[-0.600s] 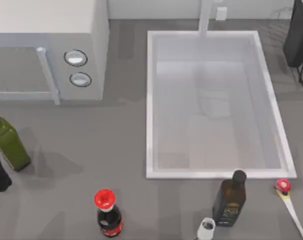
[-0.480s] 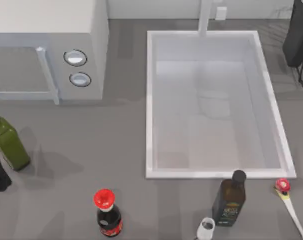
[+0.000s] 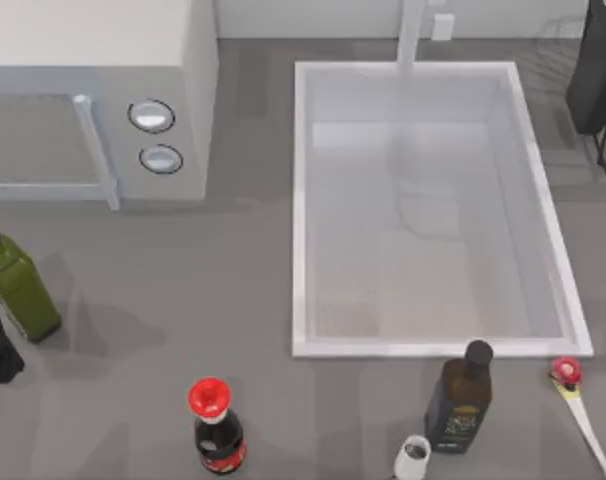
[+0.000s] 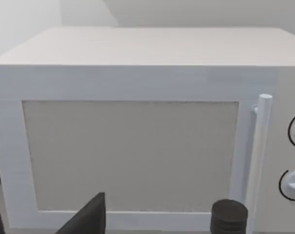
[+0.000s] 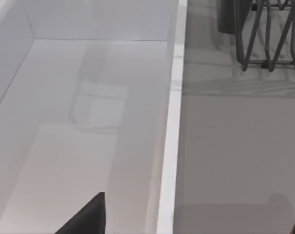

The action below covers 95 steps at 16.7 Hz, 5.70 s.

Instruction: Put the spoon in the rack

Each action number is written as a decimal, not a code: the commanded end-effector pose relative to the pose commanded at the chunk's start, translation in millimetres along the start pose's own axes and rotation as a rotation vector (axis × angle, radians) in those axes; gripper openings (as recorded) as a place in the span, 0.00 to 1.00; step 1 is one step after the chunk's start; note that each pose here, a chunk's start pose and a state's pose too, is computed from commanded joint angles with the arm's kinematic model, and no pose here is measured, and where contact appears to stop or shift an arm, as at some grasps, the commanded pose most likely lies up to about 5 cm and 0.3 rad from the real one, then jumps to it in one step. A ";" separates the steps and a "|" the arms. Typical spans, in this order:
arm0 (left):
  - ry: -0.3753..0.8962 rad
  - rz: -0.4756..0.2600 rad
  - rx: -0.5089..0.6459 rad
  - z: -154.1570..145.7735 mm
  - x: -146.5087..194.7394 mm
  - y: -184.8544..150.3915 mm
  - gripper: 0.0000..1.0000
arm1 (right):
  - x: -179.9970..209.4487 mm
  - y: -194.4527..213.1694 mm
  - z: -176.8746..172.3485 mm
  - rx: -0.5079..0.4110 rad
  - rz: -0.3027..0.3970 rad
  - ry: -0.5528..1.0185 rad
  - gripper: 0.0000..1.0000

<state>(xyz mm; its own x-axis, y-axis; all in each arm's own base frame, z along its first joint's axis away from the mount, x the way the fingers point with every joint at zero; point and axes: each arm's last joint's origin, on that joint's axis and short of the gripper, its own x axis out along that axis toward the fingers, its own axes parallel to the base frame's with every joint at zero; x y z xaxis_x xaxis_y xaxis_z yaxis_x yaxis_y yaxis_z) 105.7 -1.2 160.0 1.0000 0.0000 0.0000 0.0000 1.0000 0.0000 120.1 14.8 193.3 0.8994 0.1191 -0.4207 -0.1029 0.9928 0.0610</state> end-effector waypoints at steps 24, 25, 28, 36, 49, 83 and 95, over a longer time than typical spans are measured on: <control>0.000 0.000 0.000 0.0 0.0 0.0 1.00 | 90.4 54.7 6.7 -0.086 -0.022 1.133 1.00; 0.000 0.000 0.000 0.0 0.0 0.0 1.00 | 93.0 53.5 -4.6 -0.087 -0.021 1.132 1.00; 0.000 0.000 0.000 0.0 0.0 0.0 1.00 | 101.7 51.0 -34.4 -0.086 -0.020 1.128 1.00; 0.000 0.000 0.000 0.0 0.0 0.0 1.00 | 127.7 53.3 -55.0 -0.087 -0.021 1.132 1.00; 0.000 0.000 0.000 0.0 0.0 0.0 1.00 | 127.7 53.3 -55.0 -0.087 -0.021 1.132 0.25; 0.000 0.000 0.000 0.0 0.0 0.0 1.00 | 27.8 64.6 141.1 -0.078 -0.030 1.158 0.00; 0.000 0.000 0.000 0.0 0.0 0.0 1.00 | 50.6 -18.4 187.4 0.255 0.181 0.425 0.00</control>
<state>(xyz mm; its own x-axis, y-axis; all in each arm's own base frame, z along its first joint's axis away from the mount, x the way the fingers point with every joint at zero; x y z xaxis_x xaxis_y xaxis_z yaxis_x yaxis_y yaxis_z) 105.7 -1.2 160.0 1.0000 0.0000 0.0000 0.0000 1.0000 0.0000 247.2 0.4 340.5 0.6196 0.3347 -0.7099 -0.0863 0.9281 0.3623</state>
